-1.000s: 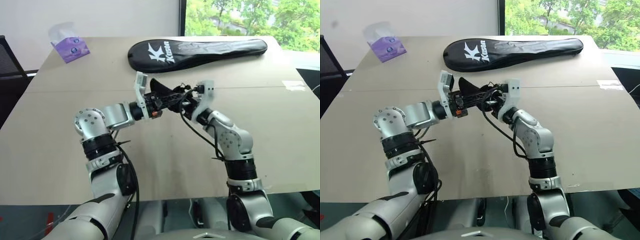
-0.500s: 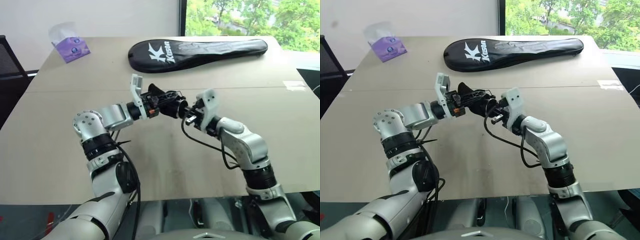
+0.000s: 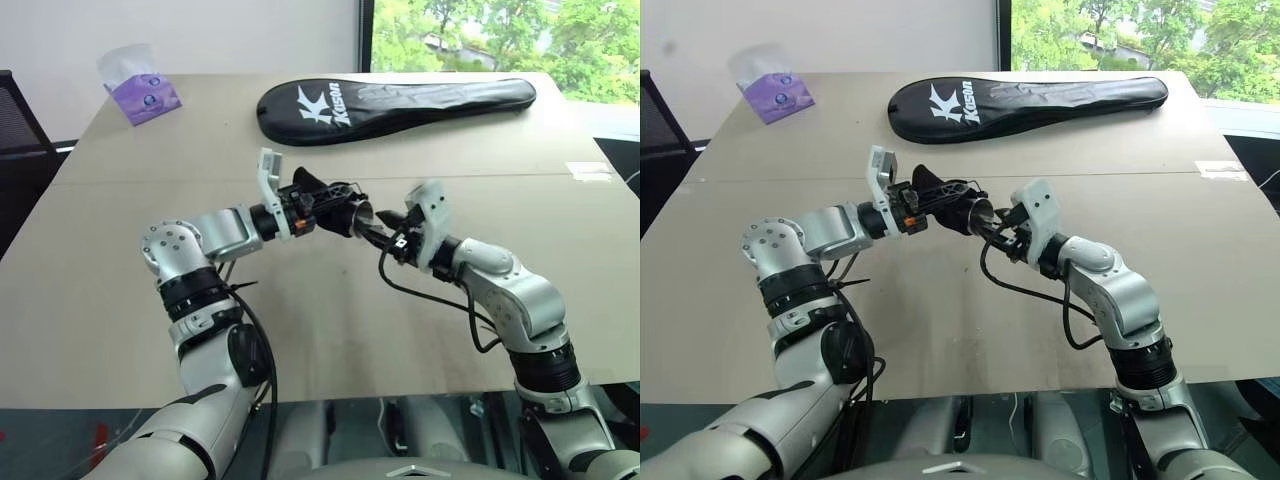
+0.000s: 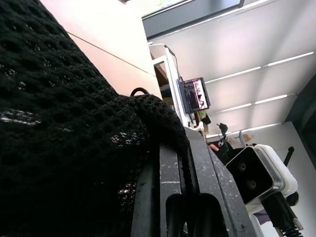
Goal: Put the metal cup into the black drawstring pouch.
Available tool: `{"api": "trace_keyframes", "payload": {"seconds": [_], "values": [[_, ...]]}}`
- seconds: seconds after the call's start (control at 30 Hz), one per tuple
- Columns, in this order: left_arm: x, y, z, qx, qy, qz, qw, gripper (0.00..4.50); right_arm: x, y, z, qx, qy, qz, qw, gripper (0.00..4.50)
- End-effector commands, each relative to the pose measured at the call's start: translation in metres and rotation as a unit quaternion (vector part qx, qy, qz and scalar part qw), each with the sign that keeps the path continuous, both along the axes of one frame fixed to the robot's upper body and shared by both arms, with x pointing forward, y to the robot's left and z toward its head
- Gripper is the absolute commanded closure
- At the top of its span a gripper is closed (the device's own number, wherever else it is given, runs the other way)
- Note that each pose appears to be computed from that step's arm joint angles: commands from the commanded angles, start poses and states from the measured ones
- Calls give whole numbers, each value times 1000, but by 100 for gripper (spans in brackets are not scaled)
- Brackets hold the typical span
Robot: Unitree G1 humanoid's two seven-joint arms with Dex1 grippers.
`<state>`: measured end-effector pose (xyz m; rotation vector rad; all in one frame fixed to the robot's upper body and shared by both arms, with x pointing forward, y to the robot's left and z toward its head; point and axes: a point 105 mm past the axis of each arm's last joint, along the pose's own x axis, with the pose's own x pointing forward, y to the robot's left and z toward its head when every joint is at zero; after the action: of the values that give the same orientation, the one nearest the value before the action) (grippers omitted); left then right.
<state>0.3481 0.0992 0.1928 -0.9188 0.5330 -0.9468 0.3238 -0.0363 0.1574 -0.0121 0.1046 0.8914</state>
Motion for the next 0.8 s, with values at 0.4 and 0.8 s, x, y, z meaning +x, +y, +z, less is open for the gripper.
{"api": "trace_keyframes", "payload": {"seconds": [0.4, 0.8], "values": [[-15, -15, 17, -22, -41, -55, 997, 450, 8, 32, 6, 21, -28, 77, 996, 444], [-43, -23, 12, -39, -32, -110, 993, 450, 44, 90, 30, 168, -108, 108, 974, 444]]}}
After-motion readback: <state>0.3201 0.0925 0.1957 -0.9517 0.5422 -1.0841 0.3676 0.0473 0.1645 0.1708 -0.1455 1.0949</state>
